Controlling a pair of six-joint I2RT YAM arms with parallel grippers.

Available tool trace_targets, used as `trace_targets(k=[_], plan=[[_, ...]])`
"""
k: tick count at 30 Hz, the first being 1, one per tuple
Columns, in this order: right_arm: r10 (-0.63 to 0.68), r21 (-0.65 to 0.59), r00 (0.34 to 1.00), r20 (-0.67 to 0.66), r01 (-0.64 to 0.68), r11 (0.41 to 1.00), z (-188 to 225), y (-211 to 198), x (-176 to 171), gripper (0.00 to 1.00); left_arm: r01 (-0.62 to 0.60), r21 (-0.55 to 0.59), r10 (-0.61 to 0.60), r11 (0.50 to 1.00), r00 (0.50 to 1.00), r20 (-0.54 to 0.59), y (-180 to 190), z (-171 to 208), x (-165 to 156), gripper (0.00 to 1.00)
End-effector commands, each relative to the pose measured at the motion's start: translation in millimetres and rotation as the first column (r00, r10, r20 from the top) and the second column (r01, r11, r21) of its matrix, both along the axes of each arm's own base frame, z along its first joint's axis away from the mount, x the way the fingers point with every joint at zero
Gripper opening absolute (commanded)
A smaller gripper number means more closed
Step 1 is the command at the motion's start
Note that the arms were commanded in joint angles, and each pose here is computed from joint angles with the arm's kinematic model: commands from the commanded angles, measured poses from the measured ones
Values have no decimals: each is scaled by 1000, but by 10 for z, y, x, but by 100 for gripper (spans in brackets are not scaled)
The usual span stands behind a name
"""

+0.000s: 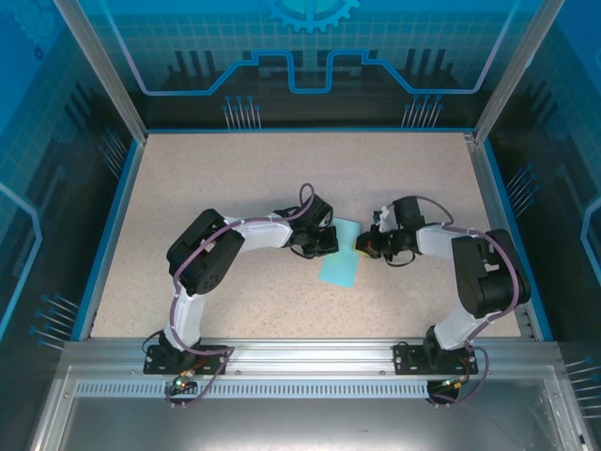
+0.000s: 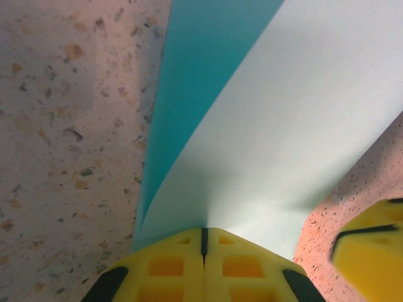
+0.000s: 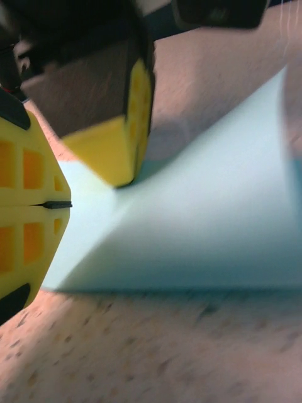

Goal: Fold a paper plane with a square sheet of paper (pick it up from the middle)
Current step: Fold the square sheet of paper in half at the center of the table.

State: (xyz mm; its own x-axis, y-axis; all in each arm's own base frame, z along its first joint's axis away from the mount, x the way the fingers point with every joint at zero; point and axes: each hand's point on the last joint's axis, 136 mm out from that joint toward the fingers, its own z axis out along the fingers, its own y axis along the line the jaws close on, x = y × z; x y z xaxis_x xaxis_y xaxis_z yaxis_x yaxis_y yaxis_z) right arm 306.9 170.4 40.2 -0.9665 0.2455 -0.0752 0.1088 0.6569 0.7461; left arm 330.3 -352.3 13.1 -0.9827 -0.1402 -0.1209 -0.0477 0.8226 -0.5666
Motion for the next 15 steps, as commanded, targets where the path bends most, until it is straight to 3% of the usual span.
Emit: trace_targets(k=[1,11,15], plan=[[14,-1,1000,4,-14,1000,20,-8,86,0,22,181,3,983,990,-141,349,-611,-372,0],[-26,-118,996,-86,16,993,-443,-193,67,0,34,193,-6,981,989,-145,364,-629,-384,0],[-6,-74,995,-100,-1,997,-403,-141,83,0,38,197,-9,980,989,-145,363,-628,-383,0]])
